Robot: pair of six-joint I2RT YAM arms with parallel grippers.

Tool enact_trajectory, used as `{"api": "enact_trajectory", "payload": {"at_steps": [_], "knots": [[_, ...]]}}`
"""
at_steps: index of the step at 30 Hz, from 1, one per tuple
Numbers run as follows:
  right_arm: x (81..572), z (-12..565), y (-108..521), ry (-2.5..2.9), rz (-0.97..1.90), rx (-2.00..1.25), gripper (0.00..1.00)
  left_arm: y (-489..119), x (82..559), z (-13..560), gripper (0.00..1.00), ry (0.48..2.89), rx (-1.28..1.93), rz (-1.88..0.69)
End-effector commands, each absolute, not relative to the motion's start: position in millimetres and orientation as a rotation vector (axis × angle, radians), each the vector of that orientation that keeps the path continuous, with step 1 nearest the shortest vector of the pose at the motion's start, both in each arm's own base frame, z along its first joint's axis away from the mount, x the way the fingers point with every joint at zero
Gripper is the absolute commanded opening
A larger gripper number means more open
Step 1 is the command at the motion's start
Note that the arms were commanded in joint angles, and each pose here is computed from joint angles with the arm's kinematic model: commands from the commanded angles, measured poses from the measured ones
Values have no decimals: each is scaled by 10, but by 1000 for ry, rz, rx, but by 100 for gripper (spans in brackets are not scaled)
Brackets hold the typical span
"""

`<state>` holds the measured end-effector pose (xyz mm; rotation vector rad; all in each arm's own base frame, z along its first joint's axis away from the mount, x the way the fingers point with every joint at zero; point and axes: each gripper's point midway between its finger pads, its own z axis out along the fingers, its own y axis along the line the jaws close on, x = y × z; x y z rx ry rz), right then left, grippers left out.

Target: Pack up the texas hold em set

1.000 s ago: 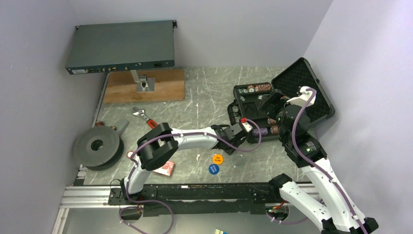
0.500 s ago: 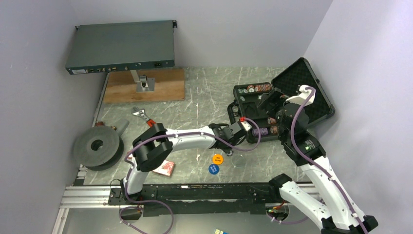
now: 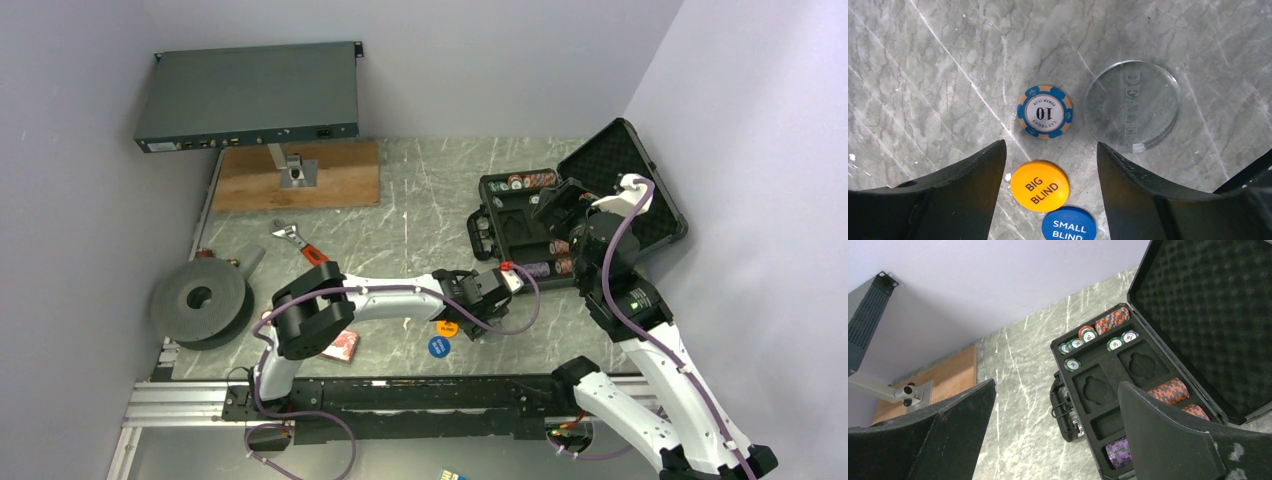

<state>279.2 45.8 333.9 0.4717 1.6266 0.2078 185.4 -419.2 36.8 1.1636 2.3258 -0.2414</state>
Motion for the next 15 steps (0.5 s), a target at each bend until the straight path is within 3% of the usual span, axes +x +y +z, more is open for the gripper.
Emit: {"api": "enact_trajectory", "payload": {"at_steps": [1, 9, 15], "knots": [[2767, 3526, 453, 1574, 240, 482, 96, -4298, 1898, 417, 73, 2293, 1187, -261], [2742, 3520, 443, 1575, 240, 479, 96, -4349, 2002, 291, 77, 2334, 1168, -267], [2746, 3504, 440, 1576, 236, 478, 97, -4289, 2040, 211, 67, 2376, 1157, -266]]}}
